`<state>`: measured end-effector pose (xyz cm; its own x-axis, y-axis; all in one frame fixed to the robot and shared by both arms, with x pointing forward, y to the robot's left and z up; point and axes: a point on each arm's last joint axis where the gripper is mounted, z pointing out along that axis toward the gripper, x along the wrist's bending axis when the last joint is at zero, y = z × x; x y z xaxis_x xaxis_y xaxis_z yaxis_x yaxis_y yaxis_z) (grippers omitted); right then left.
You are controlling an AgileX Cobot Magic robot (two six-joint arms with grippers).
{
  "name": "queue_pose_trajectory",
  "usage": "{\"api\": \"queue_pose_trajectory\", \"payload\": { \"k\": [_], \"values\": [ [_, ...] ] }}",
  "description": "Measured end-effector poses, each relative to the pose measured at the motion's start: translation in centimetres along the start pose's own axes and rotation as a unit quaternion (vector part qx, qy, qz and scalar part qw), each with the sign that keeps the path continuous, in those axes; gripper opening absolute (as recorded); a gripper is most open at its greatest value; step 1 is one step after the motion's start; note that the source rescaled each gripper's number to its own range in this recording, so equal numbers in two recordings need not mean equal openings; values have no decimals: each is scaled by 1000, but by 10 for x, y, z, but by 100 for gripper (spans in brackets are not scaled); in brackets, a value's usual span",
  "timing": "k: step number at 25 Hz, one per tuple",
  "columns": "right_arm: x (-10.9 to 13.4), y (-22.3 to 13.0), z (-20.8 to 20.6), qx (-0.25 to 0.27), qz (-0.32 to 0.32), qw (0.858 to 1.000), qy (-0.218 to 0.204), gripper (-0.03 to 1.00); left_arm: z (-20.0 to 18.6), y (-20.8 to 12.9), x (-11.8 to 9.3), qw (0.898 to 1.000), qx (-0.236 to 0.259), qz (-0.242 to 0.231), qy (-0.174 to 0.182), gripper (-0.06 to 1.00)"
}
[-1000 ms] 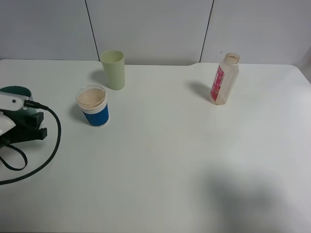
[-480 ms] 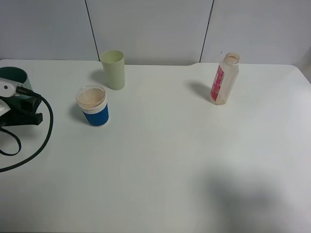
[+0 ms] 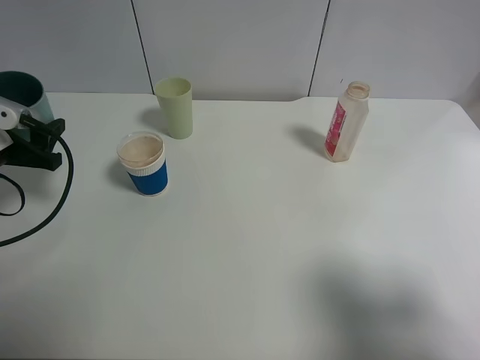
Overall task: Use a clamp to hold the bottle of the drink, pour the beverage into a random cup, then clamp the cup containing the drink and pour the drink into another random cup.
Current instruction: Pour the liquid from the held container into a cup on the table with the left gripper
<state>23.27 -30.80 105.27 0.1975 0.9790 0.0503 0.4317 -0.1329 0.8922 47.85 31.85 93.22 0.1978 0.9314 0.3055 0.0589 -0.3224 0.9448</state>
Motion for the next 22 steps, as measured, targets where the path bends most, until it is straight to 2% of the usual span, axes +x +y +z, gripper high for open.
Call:
{"api": "queue_pose_trajectory", "payload": {
  "k": [8,22],
  "values": [
    [0,0,0,0,0,1000,0,97,18,6,5,999,14,10,-35,1],
    [0,0,0,0,0,1000,0,97,50,25,24,997,40,39,-57,1]
  ]
}}
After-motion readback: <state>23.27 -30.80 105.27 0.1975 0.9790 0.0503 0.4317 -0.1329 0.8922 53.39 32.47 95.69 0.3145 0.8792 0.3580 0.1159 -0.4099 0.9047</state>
